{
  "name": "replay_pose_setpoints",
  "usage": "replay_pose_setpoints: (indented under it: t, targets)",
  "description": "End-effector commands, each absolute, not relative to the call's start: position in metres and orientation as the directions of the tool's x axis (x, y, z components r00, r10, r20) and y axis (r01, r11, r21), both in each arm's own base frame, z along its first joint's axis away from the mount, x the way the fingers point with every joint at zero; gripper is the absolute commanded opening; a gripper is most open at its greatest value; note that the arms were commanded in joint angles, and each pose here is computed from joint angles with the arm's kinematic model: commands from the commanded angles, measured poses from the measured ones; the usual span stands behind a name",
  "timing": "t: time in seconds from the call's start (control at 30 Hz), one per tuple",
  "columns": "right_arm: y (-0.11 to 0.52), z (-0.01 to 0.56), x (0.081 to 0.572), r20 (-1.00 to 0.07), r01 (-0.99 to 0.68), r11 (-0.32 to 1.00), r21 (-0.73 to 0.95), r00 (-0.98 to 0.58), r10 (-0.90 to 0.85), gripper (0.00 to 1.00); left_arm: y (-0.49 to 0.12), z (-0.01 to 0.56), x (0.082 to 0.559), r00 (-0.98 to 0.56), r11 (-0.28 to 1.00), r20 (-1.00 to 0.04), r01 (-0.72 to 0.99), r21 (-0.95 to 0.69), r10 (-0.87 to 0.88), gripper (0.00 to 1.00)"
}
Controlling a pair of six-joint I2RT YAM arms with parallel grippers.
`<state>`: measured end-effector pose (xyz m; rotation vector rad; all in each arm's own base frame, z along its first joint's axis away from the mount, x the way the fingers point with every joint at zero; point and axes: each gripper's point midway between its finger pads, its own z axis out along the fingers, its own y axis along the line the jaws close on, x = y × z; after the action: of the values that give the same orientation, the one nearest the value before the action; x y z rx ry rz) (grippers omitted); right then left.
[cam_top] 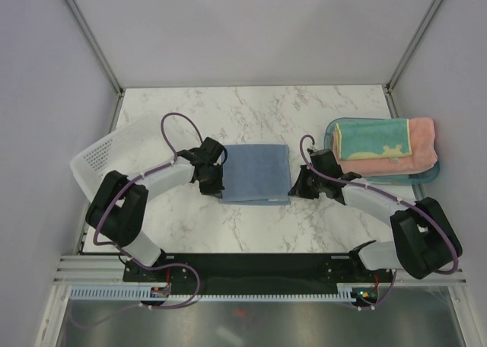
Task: Fold and stack the towels
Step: Fold the towel
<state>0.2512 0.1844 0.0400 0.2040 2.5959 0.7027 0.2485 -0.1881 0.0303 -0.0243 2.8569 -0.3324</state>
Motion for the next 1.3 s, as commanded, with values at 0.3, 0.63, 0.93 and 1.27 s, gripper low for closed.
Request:
replay_pose_setpoints:
  t: [0.3, 0.63, 0.93, 1.27]
  targets:
    - [0.184, 0.022, 0.219, -0.324, 0.052, 0.82, 0.57, -0.903, 0.283, 0.0, -0.173, 0.018, 0.235, -0.97, 0.984, -0.239, 0.003, -0.179, -0.041, 0.02]
    - [0.183, 0.018, 0.217, -0.314, 0.056, 0.821, 0.568, -0.908, 0.278, 0.12, -0.172, 0.017, 0.233, -0.971, 0.984, -0.237, 0.017, -0.175, -0.025, 0.02]
    - [0.187, 0.033, 0.215, -0.325, 0.025, 0.806, 0.592, -0.907, 0.267, 0.08, -0.176, 0.033, 0.243, -0.966, 0.984, -0.256, 0.026, -0.177, -0.02, 0.3]
    - [0.188, 0.033, 0.217, -0.325, 0.024, 0.805, 0.593, -0.907, 0.267, 0.08, -0.184, 0.04, 0.239, -0.967, 0.974, -0.25, 0.011, -0.225, -0.047, 0.34]
